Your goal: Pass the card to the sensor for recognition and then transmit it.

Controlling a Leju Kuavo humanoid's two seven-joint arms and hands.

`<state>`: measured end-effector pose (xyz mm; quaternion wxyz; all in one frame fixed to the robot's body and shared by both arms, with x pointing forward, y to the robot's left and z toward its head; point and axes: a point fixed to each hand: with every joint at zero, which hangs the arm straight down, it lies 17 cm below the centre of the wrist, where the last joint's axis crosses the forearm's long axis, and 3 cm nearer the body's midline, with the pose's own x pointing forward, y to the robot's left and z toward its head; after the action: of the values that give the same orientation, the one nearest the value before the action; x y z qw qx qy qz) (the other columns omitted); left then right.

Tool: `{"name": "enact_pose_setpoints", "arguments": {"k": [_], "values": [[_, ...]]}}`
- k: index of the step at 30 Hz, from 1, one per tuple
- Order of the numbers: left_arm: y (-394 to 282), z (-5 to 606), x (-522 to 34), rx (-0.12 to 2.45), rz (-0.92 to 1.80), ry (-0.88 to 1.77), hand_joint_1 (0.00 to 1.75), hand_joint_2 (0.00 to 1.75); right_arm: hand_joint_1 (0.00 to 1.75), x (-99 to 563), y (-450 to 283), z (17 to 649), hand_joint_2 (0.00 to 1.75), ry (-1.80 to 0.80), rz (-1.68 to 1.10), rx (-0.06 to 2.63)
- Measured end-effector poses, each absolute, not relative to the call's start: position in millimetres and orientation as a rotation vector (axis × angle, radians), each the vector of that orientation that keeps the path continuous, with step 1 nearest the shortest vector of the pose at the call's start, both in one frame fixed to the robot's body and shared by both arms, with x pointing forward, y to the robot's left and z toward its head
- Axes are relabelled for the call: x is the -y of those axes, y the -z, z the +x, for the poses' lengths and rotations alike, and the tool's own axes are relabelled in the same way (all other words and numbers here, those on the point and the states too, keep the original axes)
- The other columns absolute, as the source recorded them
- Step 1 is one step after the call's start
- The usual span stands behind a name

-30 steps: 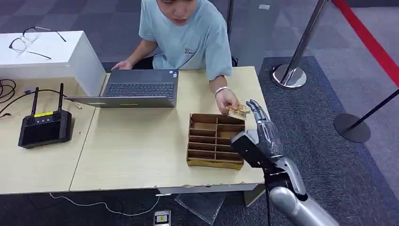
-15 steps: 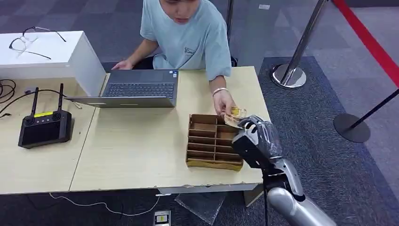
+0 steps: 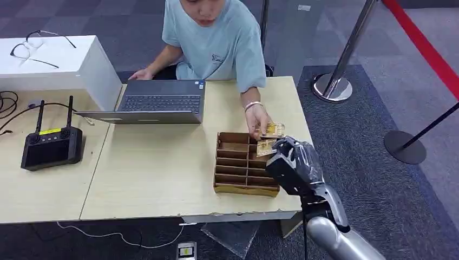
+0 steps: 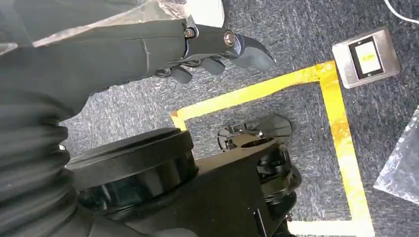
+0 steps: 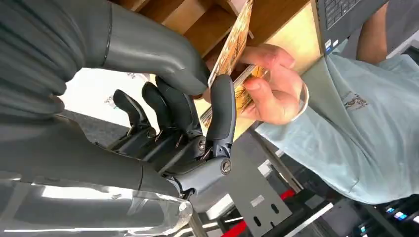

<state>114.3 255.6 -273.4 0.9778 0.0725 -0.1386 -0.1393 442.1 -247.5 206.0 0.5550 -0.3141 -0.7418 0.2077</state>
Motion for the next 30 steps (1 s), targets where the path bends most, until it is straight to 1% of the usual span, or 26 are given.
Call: {"name": "enact_pose_setpoints", "arguments": {"k": [4, 15, 27, 28, 29, 30], "values": [[273, 114, -256, 0.280, 0.146, 0.281, 0.00, 1.75, 1.75, 249, -207, 441, 1.75, -0.477, -0.744, 1.759], [273, 114, -256, 0.281, 0.149, 0.282, 0.00, 1.75, 1.75, 273, -230, 438, 1.75, -0.373, -0.843, 1.815], [273, 115, -256, 0.285, 0.148, 0.279, 0.00, 1.75, 1.75, 305, -242, 434, 1.75, -0.306, -0.918, 1.806], [273, 115, -256, 0.285, 0.148, 0.279, 0.00, 1.75, 1.71, 307, -243, 434, 1.75, -0.303, -0.923, 1.805], [273, 115, -256, 0.285, 0.148, 0.279, 0.00, 1.75, 1.71, 308, -243, 433, 1.75, -0.301, -0.925, 1.803], [273, 115, -256, 0.284, 0.148, 0.278, 0.00, 1.75, 0.00, 309, -242, 433, 1.75, -0.300, -0.927, 1.801]]}}
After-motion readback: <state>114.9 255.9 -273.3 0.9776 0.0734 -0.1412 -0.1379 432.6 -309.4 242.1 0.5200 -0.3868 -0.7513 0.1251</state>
